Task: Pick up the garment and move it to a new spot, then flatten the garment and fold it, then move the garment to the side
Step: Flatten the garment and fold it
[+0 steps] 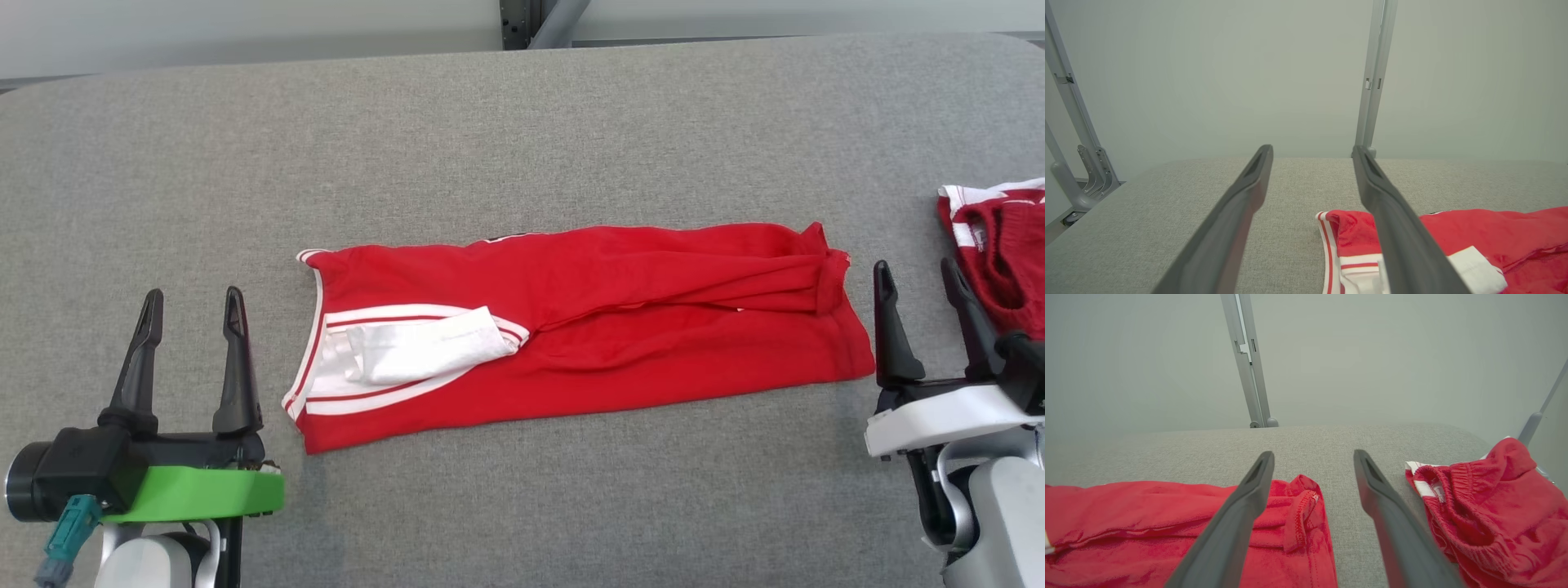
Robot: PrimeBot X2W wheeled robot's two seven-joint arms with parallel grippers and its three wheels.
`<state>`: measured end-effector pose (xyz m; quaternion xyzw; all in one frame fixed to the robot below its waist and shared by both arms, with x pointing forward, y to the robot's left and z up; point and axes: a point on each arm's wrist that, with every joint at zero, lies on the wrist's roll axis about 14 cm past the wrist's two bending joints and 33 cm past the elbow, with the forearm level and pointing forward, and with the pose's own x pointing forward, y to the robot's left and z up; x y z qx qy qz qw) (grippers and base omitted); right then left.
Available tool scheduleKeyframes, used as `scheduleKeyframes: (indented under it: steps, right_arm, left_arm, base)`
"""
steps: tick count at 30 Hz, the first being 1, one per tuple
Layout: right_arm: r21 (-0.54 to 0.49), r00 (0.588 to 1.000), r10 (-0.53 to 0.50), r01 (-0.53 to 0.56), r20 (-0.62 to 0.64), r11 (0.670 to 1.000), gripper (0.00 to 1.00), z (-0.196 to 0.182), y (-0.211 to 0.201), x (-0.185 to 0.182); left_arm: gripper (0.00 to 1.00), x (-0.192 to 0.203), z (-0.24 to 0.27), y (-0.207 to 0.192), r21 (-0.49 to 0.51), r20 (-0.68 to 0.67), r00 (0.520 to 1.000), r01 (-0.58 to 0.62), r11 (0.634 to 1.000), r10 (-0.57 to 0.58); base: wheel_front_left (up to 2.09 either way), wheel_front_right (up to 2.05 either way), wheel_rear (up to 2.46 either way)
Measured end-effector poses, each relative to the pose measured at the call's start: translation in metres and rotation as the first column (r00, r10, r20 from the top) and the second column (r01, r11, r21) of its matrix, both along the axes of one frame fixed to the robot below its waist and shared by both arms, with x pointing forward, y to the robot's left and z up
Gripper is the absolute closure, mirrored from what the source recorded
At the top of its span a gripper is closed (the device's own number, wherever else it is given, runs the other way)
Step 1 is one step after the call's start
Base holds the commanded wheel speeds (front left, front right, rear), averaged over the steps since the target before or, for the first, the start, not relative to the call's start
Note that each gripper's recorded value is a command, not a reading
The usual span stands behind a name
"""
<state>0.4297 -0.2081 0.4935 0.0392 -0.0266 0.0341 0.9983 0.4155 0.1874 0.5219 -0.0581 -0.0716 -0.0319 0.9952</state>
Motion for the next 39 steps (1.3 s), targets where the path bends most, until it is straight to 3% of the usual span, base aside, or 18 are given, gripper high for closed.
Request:
scheduleKeyframes:
  steps: [6,17,26,27,28,29,39]
  right_arm:
    - [0.017,0.996,-0.053,0.054,-0.072,0.998,0.00,-0.021,-0.020,0.016]
    - [0.100,0.961,0.003,0.026,-0.277,0.995,0.00,-0.084,0.010,0.039]
    - [0.155,0.927,0.011,0.051,-0.375,0.987,0.00,-0.118,0.019,0.036]
    - [0.159,0.926,0.014,0.050,-0.378,0.986,0.49,-0.119,0.020,0.036]
    - [0.169,0.925,0.017,0.051,-0.378,0.984,0.87,-0.119,0.021,0.035]
    - [0.179,0.926,0.020,0.051,-0.376,0.983,1.00,-0.119,0.023,0.035]
    - [0.217,0.959,0.057,0.005,-0.279,0.976,1.00,-0.089,0.025,0.033]
  left_arm:
    - [0.00,0.004,-0.002,-0.005,-0.004,-0.001,1.000,0.013,1.000,-0.013]
    - [0.00,0.009,-0.006,-0.009,-0.018,-0.010,1.000,0.026,1.000,-0.026]
    - [0.00,0.012,-0.015,-0.006,-0.012,-0.033,0.999,0.016,1.000,-0.016]
    - [0.00,0.012,-0.016,-0.005,-0.009,-0.035,0.999,0.014,1.000,-0.015]
    - [0.00,0.013,-0.016,-0.006,-0.007,-0.037,0.999,0.016,1.000,-0.016]
    - [0.00,0.013,-0.017,-0.006,-0.007,-0.038,0.999,0.018,1.000,-0.019]
    - [0.00,0.022,-0.020,-0.016,0.000,-0.038,0.998,0.050,0.999,-0.050]
  base:
    - [0.00,0.00,0.00]
    - [0.00,0.00,0.00]
    - [0.00,0.00,0.00]
    - [0.00,0.00,0.00]
    - [0.00,0.00,0.00]
    - [0.00,0.00,0.00]
    - [0.00,0.00,0.00]
